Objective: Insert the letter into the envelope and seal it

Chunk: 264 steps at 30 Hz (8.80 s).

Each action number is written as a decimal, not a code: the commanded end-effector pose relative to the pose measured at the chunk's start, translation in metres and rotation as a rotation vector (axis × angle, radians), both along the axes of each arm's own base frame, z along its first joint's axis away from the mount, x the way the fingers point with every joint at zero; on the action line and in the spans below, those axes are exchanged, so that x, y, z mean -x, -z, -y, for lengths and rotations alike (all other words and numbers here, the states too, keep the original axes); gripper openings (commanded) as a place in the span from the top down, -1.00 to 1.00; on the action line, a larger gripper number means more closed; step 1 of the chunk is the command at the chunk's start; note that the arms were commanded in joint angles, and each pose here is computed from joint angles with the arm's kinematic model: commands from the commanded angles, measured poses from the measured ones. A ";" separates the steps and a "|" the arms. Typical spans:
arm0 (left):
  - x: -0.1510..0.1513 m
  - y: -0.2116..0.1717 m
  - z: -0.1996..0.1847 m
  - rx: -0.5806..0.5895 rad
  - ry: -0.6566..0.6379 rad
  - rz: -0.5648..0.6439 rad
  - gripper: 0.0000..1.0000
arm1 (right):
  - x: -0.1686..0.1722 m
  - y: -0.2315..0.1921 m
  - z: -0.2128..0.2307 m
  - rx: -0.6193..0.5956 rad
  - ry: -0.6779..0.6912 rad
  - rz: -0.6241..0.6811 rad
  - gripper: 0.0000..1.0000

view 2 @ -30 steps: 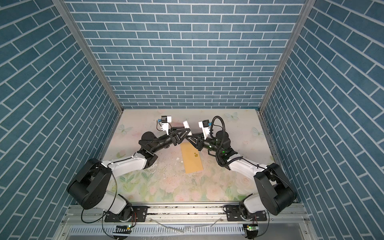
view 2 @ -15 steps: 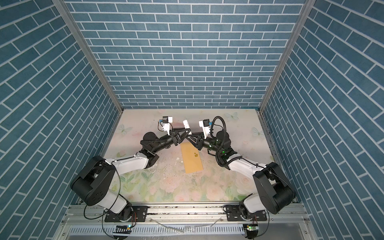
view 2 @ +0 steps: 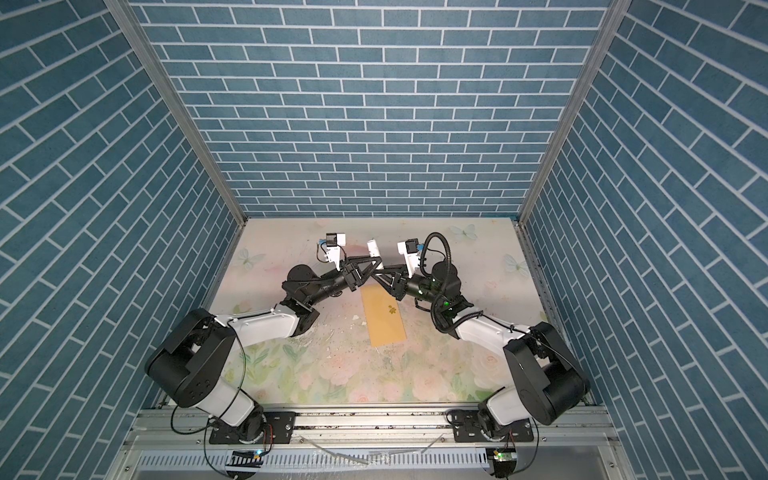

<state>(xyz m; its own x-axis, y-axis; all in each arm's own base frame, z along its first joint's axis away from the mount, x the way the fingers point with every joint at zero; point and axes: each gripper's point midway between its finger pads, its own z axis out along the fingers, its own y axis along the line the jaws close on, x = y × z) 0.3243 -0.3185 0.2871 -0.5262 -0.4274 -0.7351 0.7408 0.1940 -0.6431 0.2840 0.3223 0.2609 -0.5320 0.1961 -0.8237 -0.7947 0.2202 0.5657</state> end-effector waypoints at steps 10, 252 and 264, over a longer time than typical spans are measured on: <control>0.011 0.011 -0.008 -0.186 -0.053 0.114 1.00 | 0.005 0.005 0.023 0.180 0.103 0.037 -0.01; 0.080 0.074 0.005 -0.465 0.068 0.636 1.00 | 0.068 0.029 0.008 0.980 -0.320 0.030 0.83; 0.076 0.061 -0.004 -0.423 -0.025 0.666 1.00 | 0.079 0.069 0.001 0.995 -0.347 -0.074 0.88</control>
